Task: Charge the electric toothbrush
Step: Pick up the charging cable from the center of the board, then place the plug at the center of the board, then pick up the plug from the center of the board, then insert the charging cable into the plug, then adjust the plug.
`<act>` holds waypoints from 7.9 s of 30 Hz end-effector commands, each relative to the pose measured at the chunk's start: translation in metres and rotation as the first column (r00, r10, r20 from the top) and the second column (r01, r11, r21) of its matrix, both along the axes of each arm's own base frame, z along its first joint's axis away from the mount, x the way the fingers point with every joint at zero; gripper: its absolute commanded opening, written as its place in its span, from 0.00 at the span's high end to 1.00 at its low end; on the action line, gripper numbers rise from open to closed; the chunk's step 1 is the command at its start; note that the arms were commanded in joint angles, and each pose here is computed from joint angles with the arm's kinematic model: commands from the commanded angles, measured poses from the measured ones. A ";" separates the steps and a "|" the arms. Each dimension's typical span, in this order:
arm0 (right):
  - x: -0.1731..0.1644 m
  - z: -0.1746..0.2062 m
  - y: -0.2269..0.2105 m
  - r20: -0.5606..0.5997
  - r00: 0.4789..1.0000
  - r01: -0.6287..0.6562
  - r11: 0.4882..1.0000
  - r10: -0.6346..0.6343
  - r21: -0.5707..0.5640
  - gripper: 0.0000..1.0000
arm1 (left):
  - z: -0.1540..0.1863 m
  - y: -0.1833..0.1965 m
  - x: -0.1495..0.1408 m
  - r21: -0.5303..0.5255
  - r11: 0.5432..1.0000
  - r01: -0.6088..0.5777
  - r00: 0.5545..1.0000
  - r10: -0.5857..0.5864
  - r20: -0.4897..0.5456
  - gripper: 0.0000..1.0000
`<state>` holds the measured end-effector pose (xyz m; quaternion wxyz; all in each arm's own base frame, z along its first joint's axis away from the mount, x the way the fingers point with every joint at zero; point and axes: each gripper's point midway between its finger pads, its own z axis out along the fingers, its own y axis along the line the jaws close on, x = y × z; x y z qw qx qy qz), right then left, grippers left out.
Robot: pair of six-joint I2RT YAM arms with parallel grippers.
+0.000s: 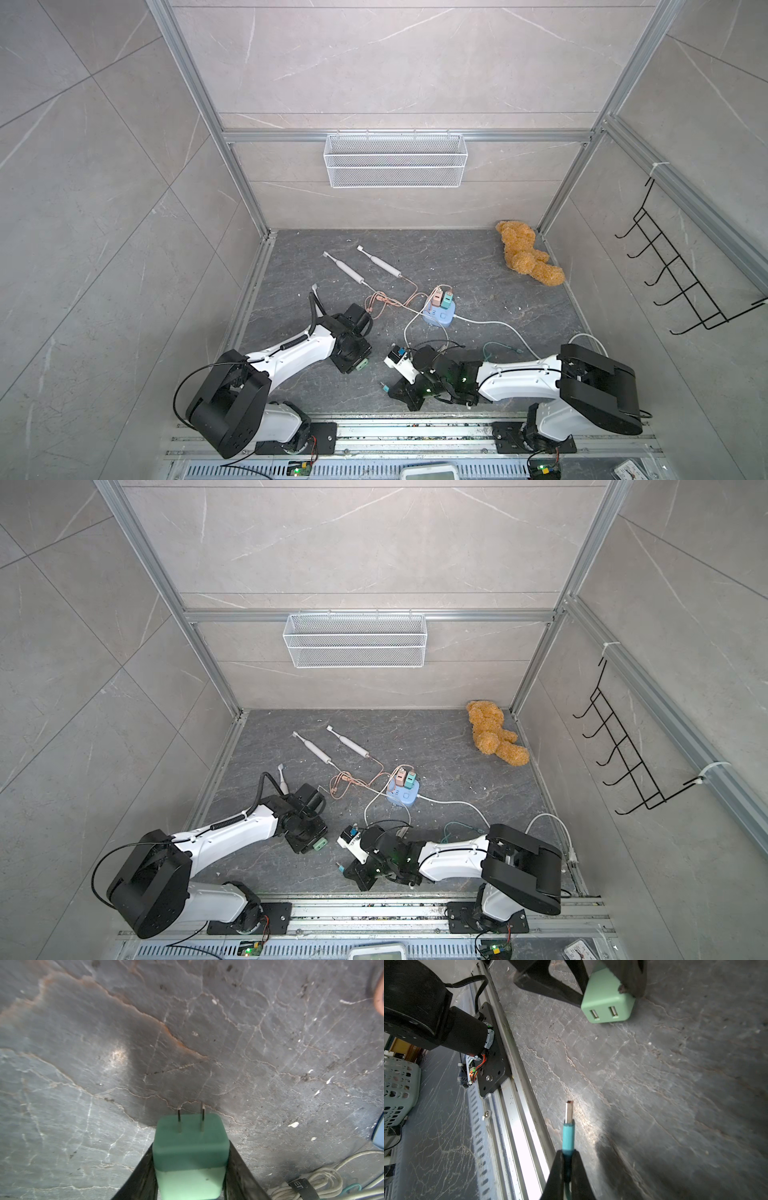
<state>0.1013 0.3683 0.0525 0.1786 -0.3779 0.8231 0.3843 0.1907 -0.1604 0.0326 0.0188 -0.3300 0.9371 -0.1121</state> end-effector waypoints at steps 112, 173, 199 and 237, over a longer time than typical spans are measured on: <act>0.050 -0.037 0.015 0.443 0.897 0.170 0.926 -0.003 -0.338 1.00 | -0.012 -0.011 -0.013 -0.271 0.960 -0.068 0.947 -0.023 -0.319 1.00; 0.090 0.084 0.042 0.708 0.670 0.267 0.962 -0.226 0.054 1.00 | 0.043 -0.065 -0.026 -0.417 0.908 -0.023 0.973 -0.076 -0.218 1.00; 0.065 0.121 -0.008 0.401 0.827 0.321 0.917 -0.394 0.239 0.20 | 0.105 -0.057 0.052 -0.658 0.751 -0.044 0.985 0.143 0.097 1.00; 0.122 0.128 0.023 0.042 0.938 0.272 0.806 -0.343 0.526 1.00 | 0.133 -0.073 0.047 -0.794 0.606 0.035 0.961 0.198 0.194 1.00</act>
